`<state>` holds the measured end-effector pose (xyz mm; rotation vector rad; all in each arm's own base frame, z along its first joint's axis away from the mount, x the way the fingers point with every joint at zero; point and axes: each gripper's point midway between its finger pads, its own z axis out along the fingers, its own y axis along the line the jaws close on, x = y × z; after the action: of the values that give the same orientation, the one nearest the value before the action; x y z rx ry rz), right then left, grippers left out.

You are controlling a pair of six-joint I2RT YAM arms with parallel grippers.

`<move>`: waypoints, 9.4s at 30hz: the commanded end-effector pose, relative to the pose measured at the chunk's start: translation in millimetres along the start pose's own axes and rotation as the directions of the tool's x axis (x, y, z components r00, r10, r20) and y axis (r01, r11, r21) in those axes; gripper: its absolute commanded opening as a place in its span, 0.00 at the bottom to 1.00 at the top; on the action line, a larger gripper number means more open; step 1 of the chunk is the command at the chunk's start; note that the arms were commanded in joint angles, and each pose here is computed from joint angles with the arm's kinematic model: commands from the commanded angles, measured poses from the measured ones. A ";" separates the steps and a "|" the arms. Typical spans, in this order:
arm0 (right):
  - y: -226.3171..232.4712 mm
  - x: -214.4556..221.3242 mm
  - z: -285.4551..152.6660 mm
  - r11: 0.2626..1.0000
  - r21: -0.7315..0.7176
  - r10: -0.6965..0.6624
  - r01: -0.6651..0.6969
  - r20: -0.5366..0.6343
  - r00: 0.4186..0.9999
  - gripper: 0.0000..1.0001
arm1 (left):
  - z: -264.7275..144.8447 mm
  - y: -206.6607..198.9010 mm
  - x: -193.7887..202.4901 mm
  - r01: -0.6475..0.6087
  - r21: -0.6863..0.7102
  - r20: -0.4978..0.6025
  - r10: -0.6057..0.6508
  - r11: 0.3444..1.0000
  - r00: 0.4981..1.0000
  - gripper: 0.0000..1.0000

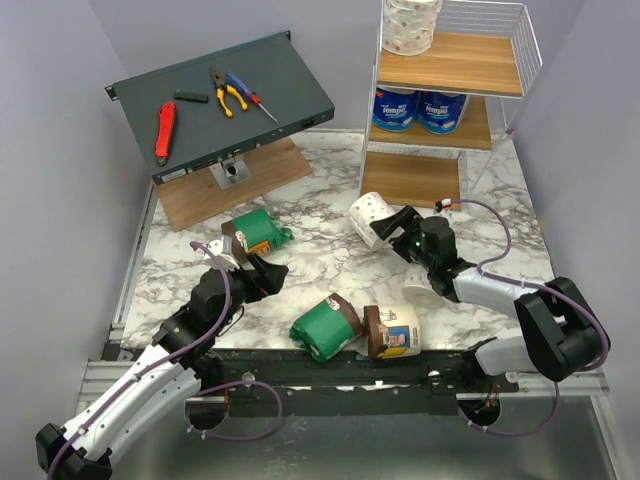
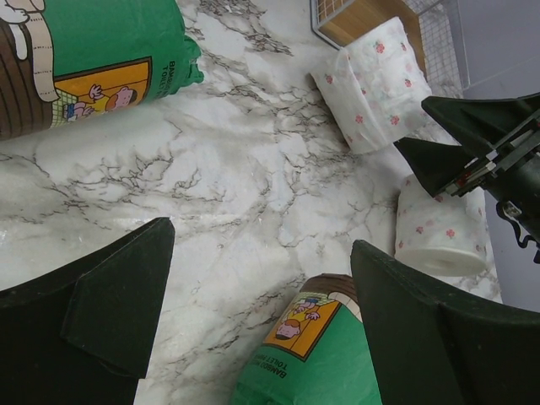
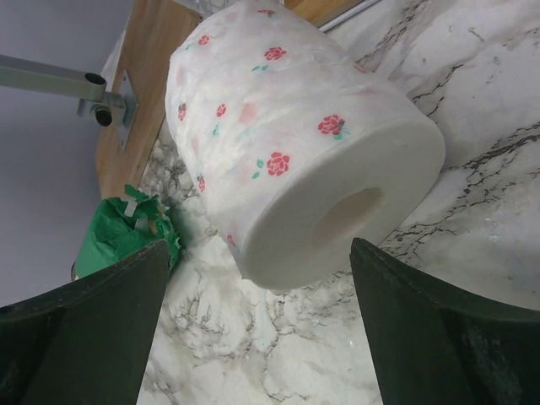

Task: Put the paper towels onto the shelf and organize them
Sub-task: Adjust the paper towel at the center of the board, then pick up the paper towel from the center of the board.

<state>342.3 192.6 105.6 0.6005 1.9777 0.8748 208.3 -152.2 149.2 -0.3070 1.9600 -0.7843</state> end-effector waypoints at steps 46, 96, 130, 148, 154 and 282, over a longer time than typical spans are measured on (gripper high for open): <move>23.2 -28.2 2.3 0.981 -0.115 -0.143 0.157 0.127 0.982 0.29 | 0.1 8.4 2.2 0.015 -0.034 0.002 -0.015 0.999 1.000 0.89; 106.2 56.6 -46.9 0.086 -0.103 -0.875 0.991 -0.484 0.026 0.34 | 7.8 -4.6 -1.7 -0.010 -0.018 -0.021 0.010 1.000 1.000 0.88; 95.4 83.5 -39.3 0.131 -0.172 -0.858 0.976 -0.514 0.024 0.70 | 5.1 -0.5 2.1 -0.008 -0.015 -0.021 0.007 1.000 1.000 0.88; 121.6 -42.6 -32.9 0.879 0.125 -0.431 0.460 -0.201 0.879 0.84 | 5.8 0.8 4.0 0.011 -0.024 -0.028 -0.011 1.000 1.000 0.88; 110.1 -31.0 -37.5 0.958 0.071 -0.270 0.278 -0.099 0.958 0.69 | 6.9 1.7 6.1 0.013 -0.031 -0.037 -0.014 0.999 0.999 0.88; 252.2 -251.3 -175.2 0.981 0.193 -0.082 0.021 0.313 0.946 0.01 | 0.9 -125.7 -109.4 -0.030 0.174 0.118 0.009 0.984 0.993 0.86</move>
<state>337.1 137.5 481.6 0.6466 1.8414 0.4886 243.5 -182.3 263.6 -0.2931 1.8481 -0.8649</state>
